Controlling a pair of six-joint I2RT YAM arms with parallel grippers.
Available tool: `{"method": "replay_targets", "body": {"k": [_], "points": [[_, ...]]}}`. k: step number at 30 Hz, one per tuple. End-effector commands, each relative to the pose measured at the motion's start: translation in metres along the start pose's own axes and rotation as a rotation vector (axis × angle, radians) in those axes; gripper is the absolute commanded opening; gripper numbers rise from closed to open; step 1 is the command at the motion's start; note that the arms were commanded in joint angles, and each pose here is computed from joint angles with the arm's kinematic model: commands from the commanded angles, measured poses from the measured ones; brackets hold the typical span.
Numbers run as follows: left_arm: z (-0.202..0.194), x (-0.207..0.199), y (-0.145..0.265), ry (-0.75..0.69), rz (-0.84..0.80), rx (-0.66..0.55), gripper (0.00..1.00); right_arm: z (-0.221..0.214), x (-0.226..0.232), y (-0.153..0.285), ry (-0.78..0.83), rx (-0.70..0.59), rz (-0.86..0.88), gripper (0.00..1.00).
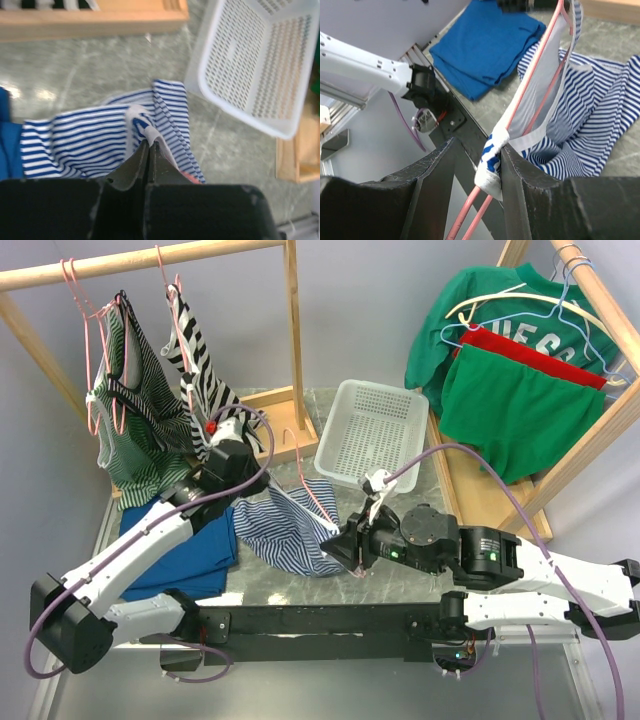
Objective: Remove the tank top from the hanger
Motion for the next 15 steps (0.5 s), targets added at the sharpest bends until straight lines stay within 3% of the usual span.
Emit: {"method": "replay_targets", "body": {"k": [1, 8, 15], "points": [[0.033, 0.012, -0.003, -0.029, 0.131, -0.139, 0.01, 0.017, 0.01, 0.026, -0.038, -0.049, 0.072, 0.0], [0.03, 0.022, -0.033, -0.058, 0.155, -0.088, 0.01, 0.023, 0.024, 0.047, -0.037, -0.107, 0.202, 0.0], [0.008, 0.032, -0.05, -0.05, 0.159, 0.009, 0.01, 0.038, 0.021, 0.049, -0.029, -0.231, 0.138, 0.0]]}}
Point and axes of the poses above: each gripper's point midway between its finger pads, its own y axis back along the fingers, its own x axis along the line the jaws close on, z = x × y, the point moved 7 cm from there along y, back along the fingers, and after that the axes turned 8 degrees about y, right-handed, at the moved point
